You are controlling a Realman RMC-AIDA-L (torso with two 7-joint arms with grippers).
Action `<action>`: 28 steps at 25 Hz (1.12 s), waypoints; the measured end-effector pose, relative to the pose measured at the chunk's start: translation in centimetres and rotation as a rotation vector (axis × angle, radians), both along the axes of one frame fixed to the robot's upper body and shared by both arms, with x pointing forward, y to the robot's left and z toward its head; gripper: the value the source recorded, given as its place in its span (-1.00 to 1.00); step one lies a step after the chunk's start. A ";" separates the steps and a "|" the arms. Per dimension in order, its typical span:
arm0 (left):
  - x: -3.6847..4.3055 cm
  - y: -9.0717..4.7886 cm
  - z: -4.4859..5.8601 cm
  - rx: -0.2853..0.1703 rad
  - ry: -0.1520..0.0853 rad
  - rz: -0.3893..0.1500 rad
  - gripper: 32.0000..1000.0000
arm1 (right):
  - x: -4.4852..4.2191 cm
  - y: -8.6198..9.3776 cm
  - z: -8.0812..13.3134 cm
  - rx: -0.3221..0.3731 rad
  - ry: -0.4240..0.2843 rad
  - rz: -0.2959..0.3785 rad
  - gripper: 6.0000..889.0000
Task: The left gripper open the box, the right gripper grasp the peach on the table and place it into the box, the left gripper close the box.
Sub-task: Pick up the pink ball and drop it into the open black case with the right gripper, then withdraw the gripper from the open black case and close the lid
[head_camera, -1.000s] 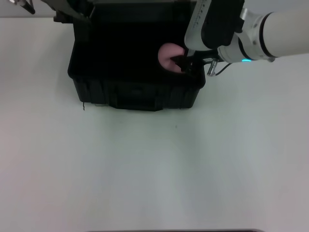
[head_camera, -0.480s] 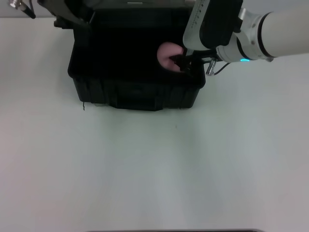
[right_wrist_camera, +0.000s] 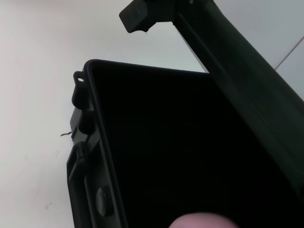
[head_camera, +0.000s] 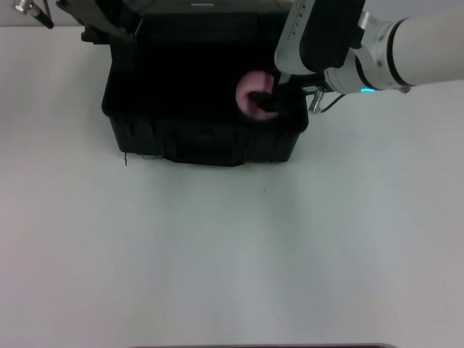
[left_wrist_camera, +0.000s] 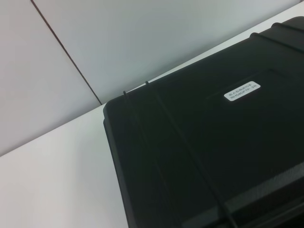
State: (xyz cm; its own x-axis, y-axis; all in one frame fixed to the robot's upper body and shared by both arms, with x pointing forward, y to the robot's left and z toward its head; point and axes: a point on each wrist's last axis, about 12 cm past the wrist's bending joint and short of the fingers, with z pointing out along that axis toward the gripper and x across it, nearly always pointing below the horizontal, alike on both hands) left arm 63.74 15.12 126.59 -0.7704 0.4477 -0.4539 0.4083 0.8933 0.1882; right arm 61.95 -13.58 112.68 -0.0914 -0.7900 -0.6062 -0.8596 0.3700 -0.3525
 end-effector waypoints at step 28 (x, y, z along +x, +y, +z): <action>0.01 0.0 0.1 -0.002 -0.003 -0.001 0.04 | -1.77 0.1 0.4 0.008 -0.027 0.006 0.92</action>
